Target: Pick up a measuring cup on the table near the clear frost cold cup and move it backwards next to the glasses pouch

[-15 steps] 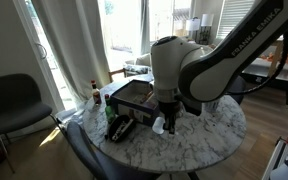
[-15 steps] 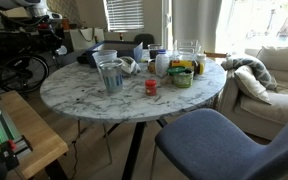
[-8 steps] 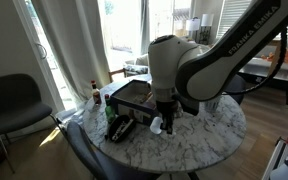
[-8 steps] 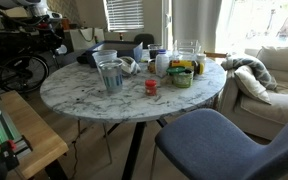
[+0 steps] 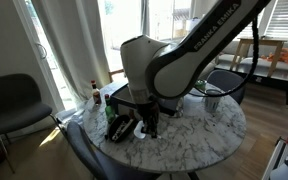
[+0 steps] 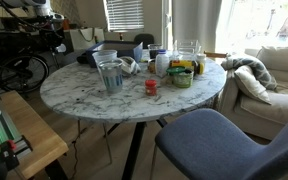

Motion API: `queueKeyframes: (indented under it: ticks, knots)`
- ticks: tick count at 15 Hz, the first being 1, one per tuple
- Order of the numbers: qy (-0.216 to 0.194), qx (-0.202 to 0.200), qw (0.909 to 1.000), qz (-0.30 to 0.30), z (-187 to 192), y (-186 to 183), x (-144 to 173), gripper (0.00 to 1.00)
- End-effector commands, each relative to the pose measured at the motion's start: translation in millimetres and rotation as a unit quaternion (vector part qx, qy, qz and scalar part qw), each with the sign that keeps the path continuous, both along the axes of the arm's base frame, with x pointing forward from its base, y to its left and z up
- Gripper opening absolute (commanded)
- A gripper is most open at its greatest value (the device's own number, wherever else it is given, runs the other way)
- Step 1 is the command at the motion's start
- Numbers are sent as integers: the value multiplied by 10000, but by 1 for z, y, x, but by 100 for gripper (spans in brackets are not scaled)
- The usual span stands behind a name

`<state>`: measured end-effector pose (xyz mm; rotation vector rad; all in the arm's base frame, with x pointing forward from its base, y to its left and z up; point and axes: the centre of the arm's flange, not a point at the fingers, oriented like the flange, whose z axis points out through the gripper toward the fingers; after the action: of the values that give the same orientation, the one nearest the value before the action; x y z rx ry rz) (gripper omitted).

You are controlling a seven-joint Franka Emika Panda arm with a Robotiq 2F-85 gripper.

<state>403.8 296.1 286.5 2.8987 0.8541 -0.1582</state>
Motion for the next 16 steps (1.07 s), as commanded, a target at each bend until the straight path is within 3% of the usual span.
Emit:
queueKeyframes:
  ticks: [1,6,16]
  knots:
    - [226,-58,9993,-276,-20,22,30,2]
    - [340,46,9987,-387,-45,28,62,2]
    - [554,-335,9945,-828,-96,16,96,2]
